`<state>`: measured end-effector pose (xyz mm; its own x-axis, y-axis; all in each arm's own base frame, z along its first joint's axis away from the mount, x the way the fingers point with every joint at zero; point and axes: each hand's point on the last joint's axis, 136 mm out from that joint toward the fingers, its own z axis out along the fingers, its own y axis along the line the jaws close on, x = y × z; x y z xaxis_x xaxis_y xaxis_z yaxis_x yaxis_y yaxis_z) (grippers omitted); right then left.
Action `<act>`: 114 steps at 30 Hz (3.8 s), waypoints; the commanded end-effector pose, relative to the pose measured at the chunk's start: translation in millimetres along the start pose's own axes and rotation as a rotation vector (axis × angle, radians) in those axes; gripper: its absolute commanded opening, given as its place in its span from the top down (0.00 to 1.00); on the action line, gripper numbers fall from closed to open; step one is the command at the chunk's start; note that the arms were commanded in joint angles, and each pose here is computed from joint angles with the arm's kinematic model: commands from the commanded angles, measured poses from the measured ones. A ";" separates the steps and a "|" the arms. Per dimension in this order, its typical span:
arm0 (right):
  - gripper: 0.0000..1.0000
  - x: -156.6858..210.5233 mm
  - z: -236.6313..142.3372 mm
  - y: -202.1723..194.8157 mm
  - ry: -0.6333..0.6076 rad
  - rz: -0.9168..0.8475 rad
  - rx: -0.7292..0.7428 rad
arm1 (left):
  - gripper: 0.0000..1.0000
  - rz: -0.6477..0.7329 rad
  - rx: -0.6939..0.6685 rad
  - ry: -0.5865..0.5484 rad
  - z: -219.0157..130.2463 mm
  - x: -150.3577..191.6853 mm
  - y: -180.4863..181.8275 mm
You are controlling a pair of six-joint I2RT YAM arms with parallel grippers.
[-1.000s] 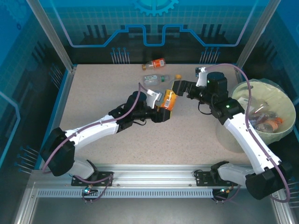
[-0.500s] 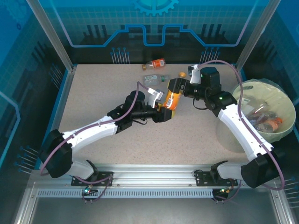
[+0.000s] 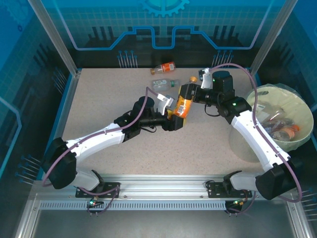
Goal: Put the plastic bottles in the bin
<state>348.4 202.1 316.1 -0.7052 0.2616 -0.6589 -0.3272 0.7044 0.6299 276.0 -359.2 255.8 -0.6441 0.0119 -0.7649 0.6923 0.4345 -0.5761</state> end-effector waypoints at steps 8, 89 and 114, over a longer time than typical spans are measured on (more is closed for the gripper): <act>0.62 -46.4 -85.9 -10.5 -0.320 -0.167 0.244 | 0.01 0.086 0.049 -0.139 -24.9 -44.7 -37.0; 0.00 -78.0 -279.8 -137.1 -0.208 -0.048 1.082 | 0.01 -0.053 -0.501 -0.361 -76.9 -67.5 66.1; 0.00 -73.0 -91.5 -7.5 -0.296 -0.368 0.333 | 0.01 -0.384 -0.731 -0.391 -111.4 -46.3 159.6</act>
<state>331.3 100.7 384.6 -0.4269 0.0598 -0.9023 -0.2297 0.9579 0.1722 370.0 -198.1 243.4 -0.5278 -0.4743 -0.7046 0.0548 0.8088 -0.5855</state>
